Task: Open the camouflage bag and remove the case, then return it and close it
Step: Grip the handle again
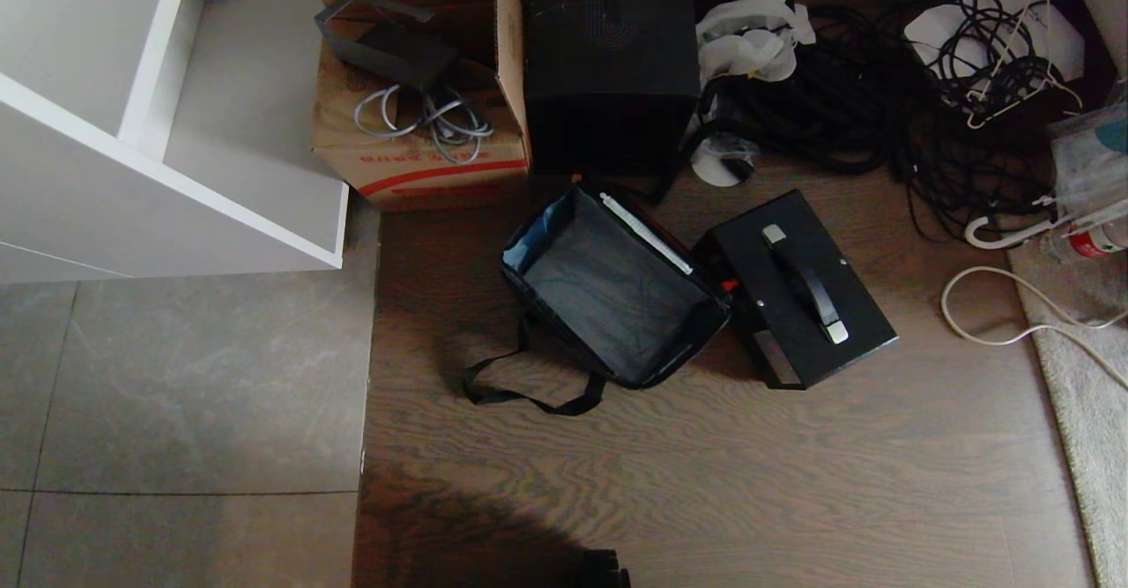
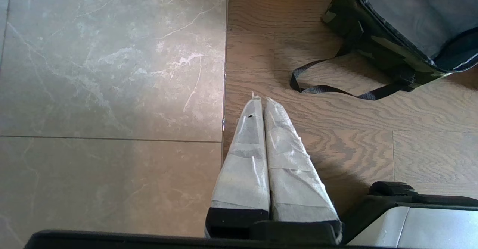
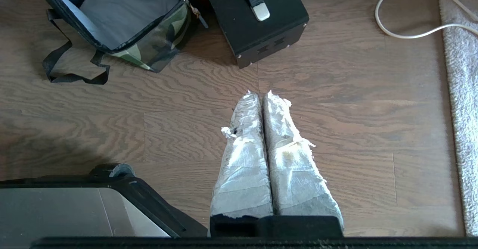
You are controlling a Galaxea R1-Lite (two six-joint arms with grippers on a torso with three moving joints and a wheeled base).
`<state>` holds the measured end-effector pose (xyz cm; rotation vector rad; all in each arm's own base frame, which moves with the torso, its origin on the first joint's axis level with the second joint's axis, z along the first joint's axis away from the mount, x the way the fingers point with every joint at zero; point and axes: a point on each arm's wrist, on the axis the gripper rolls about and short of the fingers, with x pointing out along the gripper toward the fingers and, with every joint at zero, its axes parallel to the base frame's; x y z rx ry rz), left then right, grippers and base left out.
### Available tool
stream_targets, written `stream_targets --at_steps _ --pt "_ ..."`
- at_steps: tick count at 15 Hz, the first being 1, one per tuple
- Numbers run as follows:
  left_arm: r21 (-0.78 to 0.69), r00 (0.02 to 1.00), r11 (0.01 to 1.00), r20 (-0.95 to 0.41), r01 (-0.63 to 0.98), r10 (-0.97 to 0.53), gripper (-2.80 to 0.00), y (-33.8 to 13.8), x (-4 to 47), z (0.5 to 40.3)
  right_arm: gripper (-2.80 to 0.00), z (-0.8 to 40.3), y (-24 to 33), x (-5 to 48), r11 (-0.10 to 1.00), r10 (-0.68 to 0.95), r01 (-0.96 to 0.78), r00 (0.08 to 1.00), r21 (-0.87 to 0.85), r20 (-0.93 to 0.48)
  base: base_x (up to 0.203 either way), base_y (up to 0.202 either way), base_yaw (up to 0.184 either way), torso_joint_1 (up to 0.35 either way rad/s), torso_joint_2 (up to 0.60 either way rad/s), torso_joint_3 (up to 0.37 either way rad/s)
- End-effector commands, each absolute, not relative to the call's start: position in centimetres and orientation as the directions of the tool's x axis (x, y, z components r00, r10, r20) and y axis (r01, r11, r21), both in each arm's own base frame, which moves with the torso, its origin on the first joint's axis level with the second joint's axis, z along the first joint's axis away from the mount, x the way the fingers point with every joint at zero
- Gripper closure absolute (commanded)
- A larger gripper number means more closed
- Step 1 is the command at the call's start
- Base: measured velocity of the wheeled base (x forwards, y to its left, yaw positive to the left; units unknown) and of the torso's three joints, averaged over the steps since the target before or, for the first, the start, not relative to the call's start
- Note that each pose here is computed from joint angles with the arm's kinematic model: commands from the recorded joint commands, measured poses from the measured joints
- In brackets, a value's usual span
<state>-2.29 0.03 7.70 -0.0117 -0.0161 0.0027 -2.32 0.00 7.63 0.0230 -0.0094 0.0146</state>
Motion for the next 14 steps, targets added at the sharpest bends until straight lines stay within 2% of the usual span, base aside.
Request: stream_targets --at_steps 1,14 --pt "-0.012 1.0 1.0 0.01 -0.003 0.003 0.0 0.03 -2.24 7.53 0.0 7.64 0.0 -2.29 1.0 0.015 -0.015 1.0 0.023 0.006 0.0 0.0 0.0 0.0 0.0 0.0" --pt "-0.012 1.0 1.0 0.009 -0.003 0.003 0.0 0.03 -2.24 7.53 0.0 7.64 0.0 -2.29 1.0 0.015 -0.015 1.0 0.023 0.006 0.0 0.0 0.0 0.0 0.0 0.0"
